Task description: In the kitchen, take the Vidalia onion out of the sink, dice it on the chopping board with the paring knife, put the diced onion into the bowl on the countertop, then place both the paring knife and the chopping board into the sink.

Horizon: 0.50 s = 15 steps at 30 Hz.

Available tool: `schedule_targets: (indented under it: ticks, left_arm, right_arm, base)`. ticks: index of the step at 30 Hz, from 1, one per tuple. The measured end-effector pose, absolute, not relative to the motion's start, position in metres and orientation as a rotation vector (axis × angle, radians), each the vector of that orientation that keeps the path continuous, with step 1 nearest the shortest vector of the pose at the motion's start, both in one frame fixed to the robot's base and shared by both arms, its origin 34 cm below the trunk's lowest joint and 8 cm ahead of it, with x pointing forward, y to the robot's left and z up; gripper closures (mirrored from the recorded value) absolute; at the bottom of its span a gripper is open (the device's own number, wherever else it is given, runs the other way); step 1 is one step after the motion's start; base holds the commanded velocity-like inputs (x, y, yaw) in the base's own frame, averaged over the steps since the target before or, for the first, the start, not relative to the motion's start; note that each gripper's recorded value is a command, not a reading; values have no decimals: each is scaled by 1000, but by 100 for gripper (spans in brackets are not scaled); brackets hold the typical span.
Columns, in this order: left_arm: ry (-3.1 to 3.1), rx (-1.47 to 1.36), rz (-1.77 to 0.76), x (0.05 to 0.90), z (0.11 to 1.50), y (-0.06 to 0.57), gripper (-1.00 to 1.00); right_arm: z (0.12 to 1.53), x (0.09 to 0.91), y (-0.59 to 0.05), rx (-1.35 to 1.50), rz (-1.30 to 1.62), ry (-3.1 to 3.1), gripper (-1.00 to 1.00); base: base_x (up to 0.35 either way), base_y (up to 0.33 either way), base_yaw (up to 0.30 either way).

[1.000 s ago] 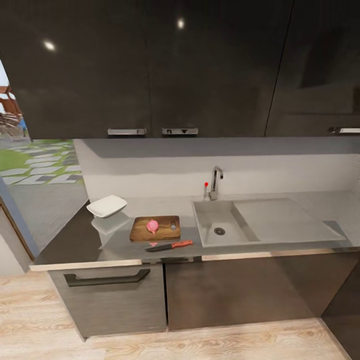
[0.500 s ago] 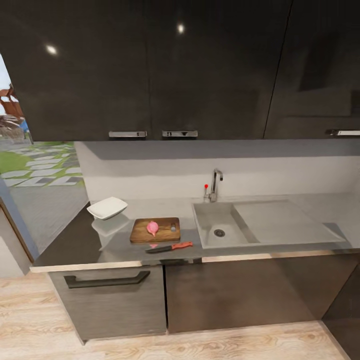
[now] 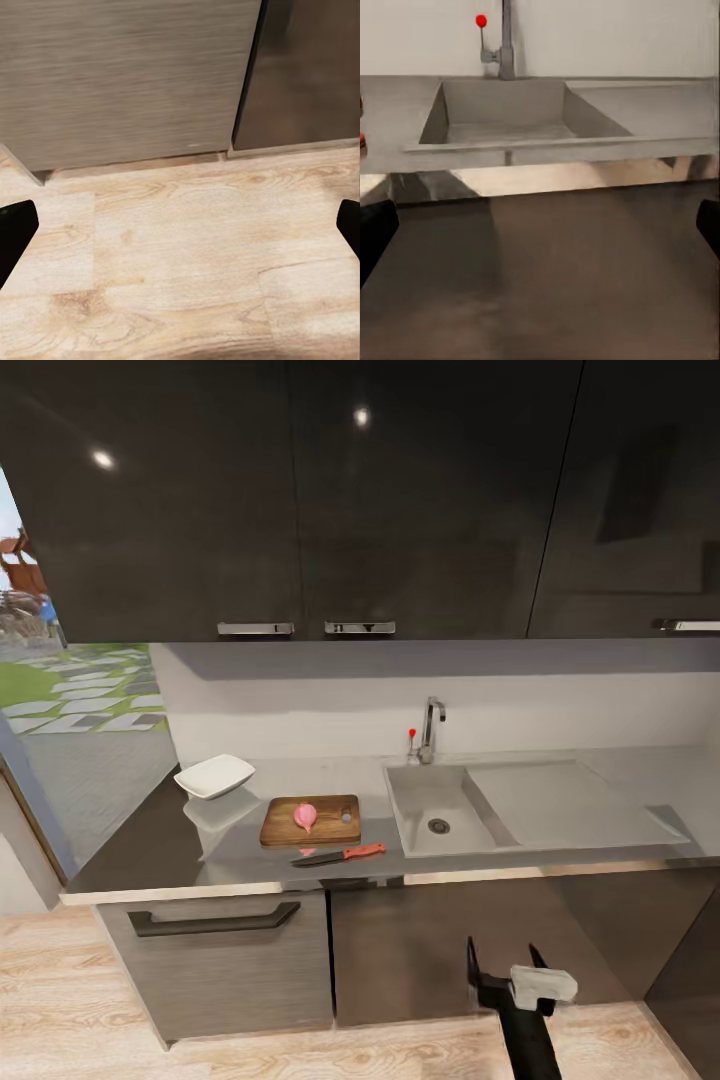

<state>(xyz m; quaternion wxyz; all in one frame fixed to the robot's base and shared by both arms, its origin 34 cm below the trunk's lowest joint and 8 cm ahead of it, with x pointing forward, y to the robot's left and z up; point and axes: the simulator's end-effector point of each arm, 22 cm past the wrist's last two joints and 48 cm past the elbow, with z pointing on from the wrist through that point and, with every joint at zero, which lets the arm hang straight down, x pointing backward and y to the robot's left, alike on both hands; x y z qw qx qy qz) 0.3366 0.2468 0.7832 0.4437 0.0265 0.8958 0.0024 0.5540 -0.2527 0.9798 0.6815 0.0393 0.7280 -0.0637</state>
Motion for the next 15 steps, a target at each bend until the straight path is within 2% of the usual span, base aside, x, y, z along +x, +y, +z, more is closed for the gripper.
schedule_targets:
  ticks: [5, 10, 15]
  left_arm:
    - [2223, 66, 6, 336, 783, 247, -100]
    - [2224, 66, 6, 336, 782, 247, -100]
    - [2226, 66, 7, 335, 782, 247, -100]
  right_arm:
    - [1037, 587, -256, 97, -164, 1629, -100]
    - [1107, 662, -258, 81, -191, 1655, -100]
    - [1139, 700, -234, -16, -118, 1718, -100]
  base:
    - [0, 0, 0]
    - [0, 0, 0]
    - [0, 0, 0]
